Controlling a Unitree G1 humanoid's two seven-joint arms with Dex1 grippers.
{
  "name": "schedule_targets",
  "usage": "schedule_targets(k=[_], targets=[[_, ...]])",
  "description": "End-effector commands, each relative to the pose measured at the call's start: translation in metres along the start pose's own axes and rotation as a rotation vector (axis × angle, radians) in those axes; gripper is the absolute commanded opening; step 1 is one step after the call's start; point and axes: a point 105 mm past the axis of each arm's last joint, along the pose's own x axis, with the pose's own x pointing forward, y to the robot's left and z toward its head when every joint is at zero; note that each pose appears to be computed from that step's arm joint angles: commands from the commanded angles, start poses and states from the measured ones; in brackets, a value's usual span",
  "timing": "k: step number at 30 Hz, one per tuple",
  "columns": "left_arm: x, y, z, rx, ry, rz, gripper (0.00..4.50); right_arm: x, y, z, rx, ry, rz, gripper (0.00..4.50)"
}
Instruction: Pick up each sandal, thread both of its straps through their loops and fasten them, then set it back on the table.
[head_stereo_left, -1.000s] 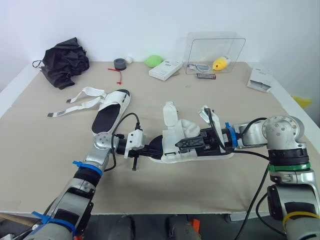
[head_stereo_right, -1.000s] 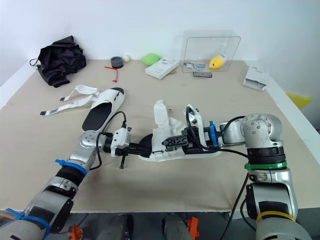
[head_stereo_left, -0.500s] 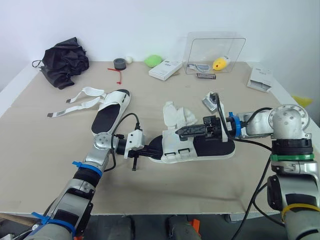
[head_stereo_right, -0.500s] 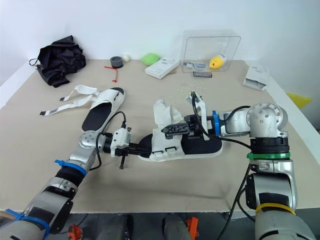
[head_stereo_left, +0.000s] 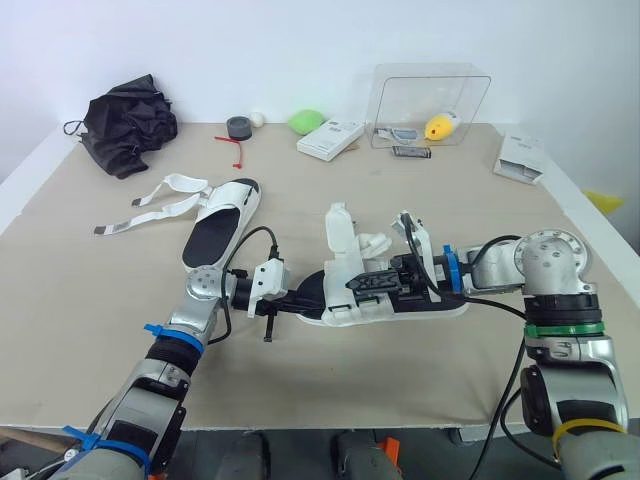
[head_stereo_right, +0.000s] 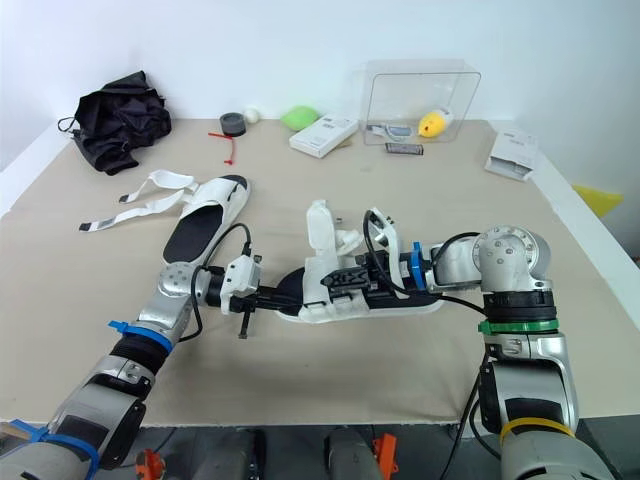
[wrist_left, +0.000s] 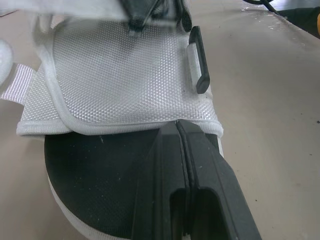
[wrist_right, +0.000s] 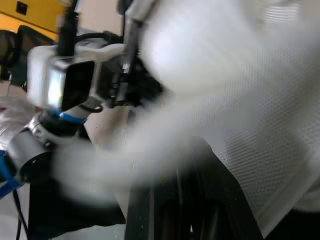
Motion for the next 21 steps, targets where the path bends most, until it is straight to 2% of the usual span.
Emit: schedule_targets(k=[1,5,8,17,21], targets=[[0.000,-0.017,-0.026,-0.097,0.074,-0.039,0.00,-0.005,0.018,0.005,-0.058,-0.011,0.066,0.06],[0.000,-0.017,-0.026,-0.100,0.072,-0.039,0.00,-0.007,0.022,0.003,-0.063,-0.004,0.080,0.06],[0.001,-0.017,-0.027,-0.103,0.071,-0.037,0.00,-0.006,0.012,0.002,-0.038,-0.007,0.032,0.06],[0.000,-0.018,-0.027,-0.108,0.070,-0.036,0.00,-0.013,0.015,0.032,-0.028,-0.092,0.030,0.06],[-0.001,-0.017,-0.027,-0.109,0.071,-0.031,0.00,-0.009,0.010,0.023,-0.016,-0.068,0.019,0.06]])
